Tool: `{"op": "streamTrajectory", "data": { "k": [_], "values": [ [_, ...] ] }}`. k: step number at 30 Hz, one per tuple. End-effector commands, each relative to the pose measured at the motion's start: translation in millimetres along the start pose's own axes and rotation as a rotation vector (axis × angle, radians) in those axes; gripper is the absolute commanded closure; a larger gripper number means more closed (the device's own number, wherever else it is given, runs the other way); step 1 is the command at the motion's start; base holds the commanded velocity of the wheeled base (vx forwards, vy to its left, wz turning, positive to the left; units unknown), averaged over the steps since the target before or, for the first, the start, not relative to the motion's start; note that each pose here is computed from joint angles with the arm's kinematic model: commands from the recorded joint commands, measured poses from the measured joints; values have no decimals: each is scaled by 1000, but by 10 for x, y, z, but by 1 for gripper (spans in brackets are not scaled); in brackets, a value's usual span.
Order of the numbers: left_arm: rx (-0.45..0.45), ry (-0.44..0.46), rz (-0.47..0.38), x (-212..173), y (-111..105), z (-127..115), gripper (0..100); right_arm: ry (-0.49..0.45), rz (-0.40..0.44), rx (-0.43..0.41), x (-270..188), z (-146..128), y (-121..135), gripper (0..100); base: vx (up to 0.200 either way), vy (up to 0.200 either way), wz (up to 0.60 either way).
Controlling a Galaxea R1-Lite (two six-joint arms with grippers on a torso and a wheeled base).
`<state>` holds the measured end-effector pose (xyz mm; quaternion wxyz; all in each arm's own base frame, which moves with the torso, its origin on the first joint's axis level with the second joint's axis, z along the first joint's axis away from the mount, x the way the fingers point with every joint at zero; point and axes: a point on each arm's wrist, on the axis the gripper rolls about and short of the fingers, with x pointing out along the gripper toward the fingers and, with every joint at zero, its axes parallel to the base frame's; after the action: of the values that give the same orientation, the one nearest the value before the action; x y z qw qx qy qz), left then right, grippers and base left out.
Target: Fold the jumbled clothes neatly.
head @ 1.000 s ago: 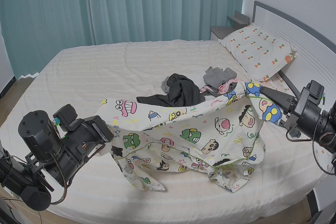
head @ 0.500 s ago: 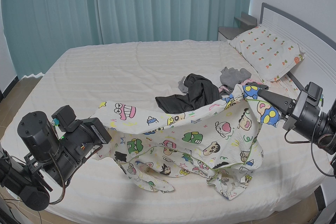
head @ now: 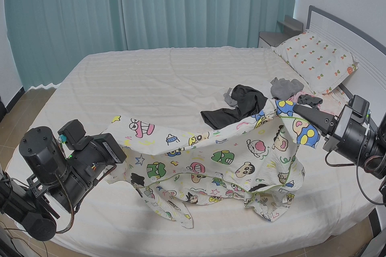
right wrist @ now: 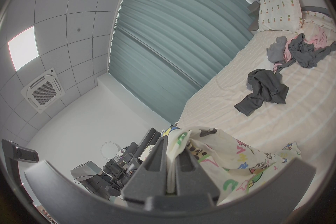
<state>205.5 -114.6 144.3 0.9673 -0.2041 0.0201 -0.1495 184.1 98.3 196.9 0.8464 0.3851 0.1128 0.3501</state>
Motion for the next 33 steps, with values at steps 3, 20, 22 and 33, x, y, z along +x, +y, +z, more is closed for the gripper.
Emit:
{"op": "streamTrajectory", "data": {
  "k": [3,20,22,33],
  "values": [
    [-1,-8,10,10,22,17,100,3,0,-6,6,-6,-3,100,0,200,0],
    [-2,-22,16,4,37,50,100,-1,2,-20,15,-6,-3,100,0,165,0],
    [-3,-21,14,4,36,50,100,-3,4,-21,9,-3,3,100,0,0,0],
    [-3,-7,4,-18,27,26,100,21,-9,-67,-41,-61,-33,100,-127,0,0]
  ]
}}
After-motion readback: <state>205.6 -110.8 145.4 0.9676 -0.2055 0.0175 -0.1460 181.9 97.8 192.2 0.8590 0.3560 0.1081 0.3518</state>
